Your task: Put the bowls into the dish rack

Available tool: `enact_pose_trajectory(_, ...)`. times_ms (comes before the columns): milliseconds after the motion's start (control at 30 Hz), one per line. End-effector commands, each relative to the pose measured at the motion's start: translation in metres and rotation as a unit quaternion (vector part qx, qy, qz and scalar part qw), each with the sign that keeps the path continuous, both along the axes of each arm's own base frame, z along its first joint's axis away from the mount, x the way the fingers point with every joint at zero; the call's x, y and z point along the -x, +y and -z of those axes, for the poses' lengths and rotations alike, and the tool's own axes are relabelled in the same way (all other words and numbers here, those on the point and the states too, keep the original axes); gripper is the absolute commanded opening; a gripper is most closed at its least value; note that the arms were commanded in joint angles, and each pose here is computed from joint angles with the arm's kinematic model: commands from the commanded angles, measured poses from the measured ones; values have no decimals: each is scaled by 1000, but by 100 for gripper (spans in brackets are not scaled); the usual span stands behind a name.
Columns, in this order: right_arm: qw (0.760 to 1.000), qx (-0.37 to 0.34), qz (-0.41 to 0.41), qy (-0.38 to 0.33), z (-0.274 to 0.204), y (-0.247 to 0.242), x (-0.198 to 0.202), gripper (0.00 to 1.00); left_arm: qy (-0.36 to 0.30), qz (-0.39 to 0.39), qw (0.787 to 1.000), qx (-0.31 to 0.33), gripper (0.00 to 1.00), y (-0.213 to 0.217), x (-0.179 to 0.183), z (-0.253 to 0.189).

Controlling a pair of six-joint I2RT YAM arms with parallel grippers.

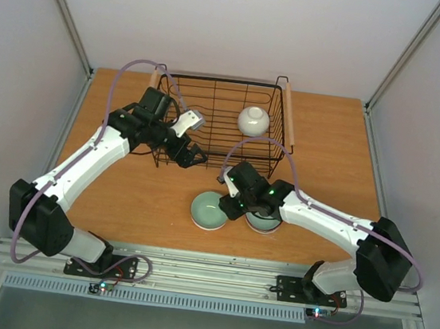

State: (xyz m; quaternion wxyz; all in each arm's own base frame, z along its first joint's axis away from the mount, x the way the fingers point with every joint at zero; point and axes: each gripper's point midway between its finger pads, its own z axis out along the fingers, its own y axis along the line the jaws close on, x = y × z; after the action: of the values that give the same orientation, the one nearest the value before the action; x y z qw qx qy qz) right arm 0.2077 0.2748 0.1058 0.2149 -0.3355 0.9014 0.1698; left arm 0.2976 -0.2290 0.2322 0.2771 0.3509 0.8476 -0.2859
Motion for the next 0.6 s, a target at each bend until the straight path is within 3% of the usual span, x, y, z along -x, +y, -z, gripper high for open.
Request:
enact_pose_trajectory(0, 1000, -13, -5, 1, 5, 12, -3, 42, -10, -2, 1000, 15, 95, -2, -1, -7)
enact_pose_trajectory(567, 1000, 21, 13, -9, 25, 7, -14, 34, -5, -2, 1000, 11, 96, -1, 1, 3)
